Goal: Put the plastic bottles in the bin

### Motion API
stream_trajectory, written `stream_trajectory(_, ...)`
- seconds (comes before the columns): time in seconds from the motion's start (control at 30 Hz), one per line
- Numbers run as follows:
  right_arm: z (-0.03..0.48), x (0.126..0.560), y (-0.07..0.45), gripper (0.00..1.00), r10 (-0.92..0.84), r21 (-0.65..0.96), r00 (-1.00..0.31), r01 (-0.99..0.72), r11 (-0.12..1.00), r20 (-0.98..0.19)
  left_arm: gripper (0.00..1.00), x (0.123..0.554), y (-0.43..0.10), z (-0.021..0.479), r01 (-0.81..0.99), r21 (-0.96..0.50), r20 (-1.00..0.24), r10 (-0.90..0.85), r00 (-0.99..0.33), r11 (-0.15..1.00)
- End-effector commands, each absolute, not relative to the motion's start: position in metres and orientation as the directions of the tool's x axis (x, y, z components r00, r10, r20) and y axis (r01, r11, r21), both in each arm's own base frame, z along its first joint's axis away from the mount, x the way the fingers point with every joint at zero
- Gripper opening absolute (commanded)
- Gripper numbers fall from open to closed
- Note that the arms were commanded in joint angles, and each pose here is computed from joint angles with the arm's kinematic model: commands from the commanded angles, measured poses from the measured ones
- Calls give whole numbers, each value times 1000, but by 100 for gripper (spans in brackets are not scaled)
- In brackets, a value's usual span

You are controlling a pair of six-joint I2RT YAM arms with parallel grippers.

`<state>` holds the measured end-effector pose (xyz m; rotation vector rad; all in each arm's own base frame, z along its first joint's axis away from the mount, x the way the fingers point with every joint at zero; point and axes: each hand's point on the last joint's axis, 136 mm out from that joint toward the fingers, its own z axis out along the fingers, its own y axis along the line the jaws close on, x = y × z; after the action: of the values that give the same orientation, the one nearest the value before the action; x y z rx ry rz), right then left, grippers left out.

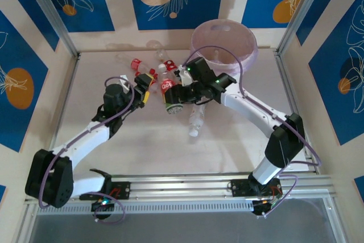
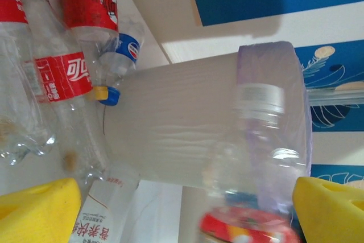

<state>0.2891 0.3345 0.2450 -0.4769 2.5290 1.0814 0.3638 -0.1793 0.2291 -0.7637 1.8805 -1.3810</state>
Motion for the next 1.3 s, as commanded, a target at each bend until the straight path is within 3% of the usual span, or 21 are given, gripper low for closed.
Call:
stream_trajectory(0.0, 304, 282, 315, 48, -192, 552, -801, -542, 634, -567, 94, 363, -168, 203, -133, -940, -178, -785, -594, 314)
stream_trajectory(0.17, 351, 297, 277, 48, -170, 444, -716, -582, 682, -677, 94, 368, -170, 185, -177, -908, -197, -759, -620, 380)
stream_trajectory(0.47, 400, 382, 183, 47, -66, 289, -592, -484, 826, -803, 94, 345, -156, 151, -260, -825, -235, -724, -648, 501)
stream_trajectory(0.77, 356, 453, 134, 47, -70, 220, -642, -361, 906, -763, 94, 321, -145, 141, -290, -759, -275, -691, -669, 583)
stream_trajectory(1.27, 263, 477, 116, 47, -82, 219, -768, -281, 935, -635, 93, 328, -149, 137, -290, -758, -271, -687, -674, 584)
